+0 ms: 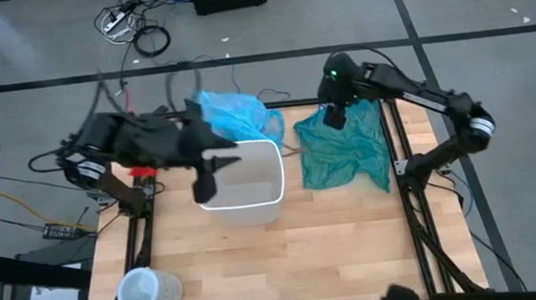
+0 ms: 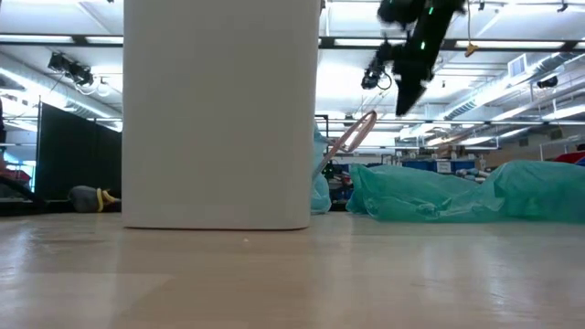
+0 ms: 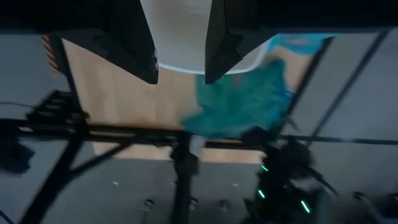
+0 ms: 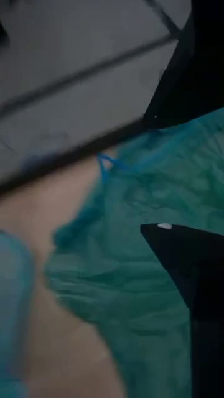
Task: Place trash/remove bag and relplace
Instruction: Insert the green plastic trash bag into the trash bin
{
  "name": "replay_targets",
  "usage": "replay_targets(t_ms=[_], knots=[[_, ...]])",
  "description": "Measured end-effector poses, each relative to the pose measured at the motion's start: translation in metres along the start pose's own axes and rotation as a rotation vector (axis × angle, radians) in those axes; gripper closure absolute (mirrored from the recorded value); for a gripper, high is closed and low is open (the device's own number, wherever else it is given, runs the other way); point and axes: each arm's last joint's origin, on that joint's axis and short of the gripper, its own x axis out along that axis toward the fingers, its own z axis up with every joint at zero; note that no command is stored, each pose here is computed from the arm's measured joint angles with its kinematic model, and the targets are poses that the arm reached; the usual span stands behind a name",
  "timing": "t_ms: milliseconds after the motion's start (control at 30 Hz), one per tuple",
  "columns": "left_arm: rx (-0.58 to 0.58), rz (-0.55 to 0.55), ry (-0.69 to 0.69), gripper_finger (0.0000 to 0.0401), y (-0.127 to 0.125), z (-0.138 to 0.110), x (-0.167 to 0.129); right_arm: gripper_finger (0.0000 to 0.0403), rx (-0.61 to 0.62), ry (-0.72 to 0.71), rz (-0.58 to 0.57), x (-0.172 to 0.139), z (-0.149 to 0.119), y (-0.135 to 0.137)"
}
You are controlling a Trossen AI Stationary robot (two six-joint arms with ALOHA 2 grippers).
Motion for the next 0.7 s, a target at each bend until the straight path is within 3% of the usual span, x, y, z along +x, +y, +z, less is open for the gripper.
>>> replay_targets(t_ms=[167, 367, 700], knots=[[-0.002, 0.072, -0.019, 0.0258, 0.015, -0.005, -0.030, 0.0155, -0.105, 0.134, 0.073, 0.049, -0.007, -0.013], [0.026, 0.089, 0.046, 0.0258, 0.026, -0.017, -0.050, 0.0163, -0.201, 0.217, 0.122, 0.079, -0.016, -0.022], [0.085, 0.115, 0.143, 0.0258, 0.030, -0.028, -0.055, 0.0165, -0.126, 0.273, 0.242, 0.106, -0.031, -0.034]])
